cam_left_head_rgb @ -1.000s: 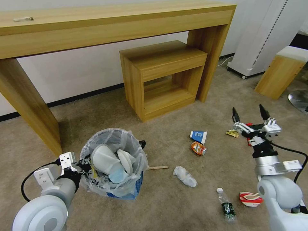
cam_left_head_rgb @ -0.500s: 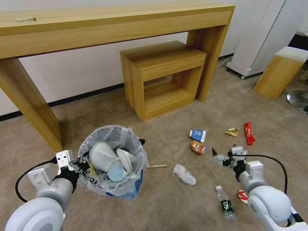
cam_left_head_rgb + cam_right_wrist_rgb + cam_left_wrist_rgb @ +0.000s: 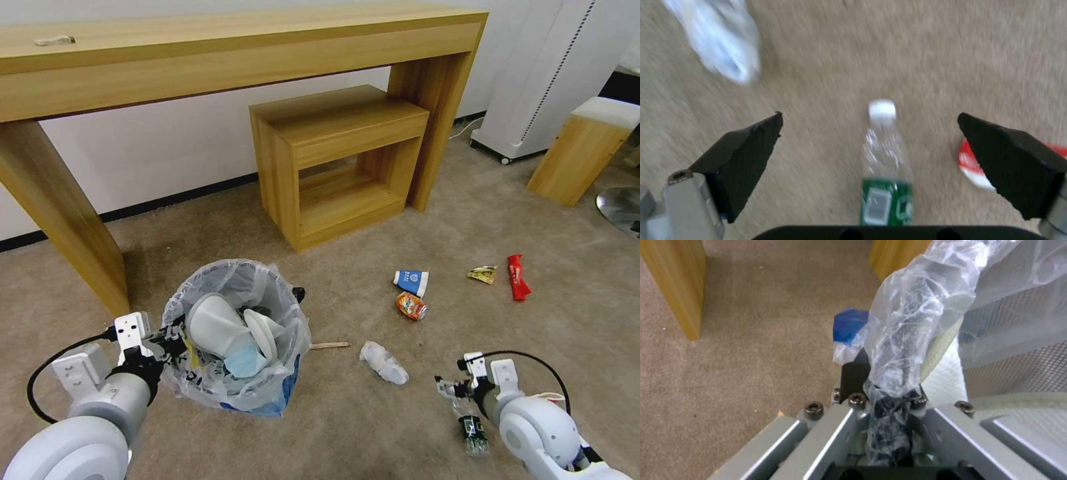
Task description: Pick up the trash bin and place the garbage on the floor into it.
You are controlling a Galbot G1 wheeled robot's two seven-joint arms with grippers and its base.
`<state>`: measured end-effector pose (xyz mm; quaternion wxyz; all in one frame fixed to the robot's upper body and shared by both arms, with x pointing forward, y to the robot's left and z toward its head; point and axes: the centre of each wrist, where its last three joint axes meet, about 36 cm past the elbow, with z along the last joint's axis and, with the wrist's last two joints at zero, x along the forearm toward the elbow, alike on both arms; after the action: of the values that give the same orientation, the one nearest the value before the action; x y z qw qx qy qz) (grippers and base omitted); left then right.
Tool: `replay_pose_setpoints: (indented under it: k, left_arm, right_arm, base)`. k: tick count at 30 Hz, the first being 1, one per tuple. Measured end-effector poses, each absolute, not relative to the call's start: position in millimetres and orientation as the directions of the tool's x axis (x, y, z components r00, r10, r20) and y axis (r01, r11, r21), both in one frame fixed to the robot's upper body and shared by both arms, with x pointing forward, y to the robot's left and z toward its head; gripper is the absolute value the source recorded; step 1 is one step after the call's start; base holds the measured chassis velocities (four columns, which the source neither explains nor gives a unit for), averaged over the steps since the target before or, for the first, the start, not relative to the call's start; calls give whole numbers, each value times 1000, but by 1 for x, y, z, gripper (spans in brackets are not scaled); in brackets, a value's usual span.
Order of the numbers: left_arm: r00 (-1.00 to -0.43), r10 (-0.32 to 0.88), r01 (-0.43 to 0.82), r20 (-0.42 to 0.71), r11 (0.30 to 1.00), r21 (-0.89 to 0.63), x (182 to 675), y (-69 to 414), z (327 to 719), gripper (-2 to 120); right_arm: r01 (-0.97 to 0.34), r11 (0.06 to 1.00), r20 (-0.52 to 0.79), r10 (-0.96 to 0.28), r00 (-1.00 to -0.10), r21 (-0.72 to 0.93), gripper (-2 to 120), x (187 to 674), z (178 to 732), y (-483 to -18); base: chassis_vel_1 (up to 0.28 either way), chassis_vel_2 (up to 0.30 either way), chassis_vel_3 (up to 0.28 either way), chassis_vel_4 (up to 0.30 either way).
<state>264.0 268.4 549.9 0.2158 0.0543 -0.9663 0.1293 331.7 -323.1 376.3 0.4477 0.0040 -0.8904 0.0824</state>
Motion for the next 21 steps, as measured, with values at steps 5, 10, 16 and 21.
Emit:
replay_pose_setpoints:
  k: [5, 10, 16, 21]
  left_arm:
    - [-901, -45, -159, 432, 960, -231, 264, 267, 549, 1]
    - [-902, -46, -159, 430, 960, -230, 264, 266, 549, 1]
    - [-900, -48, -162, 433, 960, -228, 263, 266, 548, 1]
    - [-898, -52, -165, 437, 961, -224, 262, 266, 546, 1]
  right_arm:
    - [-105, 977, 835, 101, -540, -186, 100, 318, 351, -331]
    - [-122, 968, 846, 128, -518, -221, 100, 314, 339, -333]
    - [-120, 965, 841, 139, -522, -235, 100, 317, 339, -336]
    - [-133, 962, 848, 137, -512, -236, 100, 316, 333, -332]
  base:
    - [0, 0, 0, 0]
    - [0, 0, 0, 0]
    - [0, 0, 0, 0]
    - [0, 0, 0, 0]
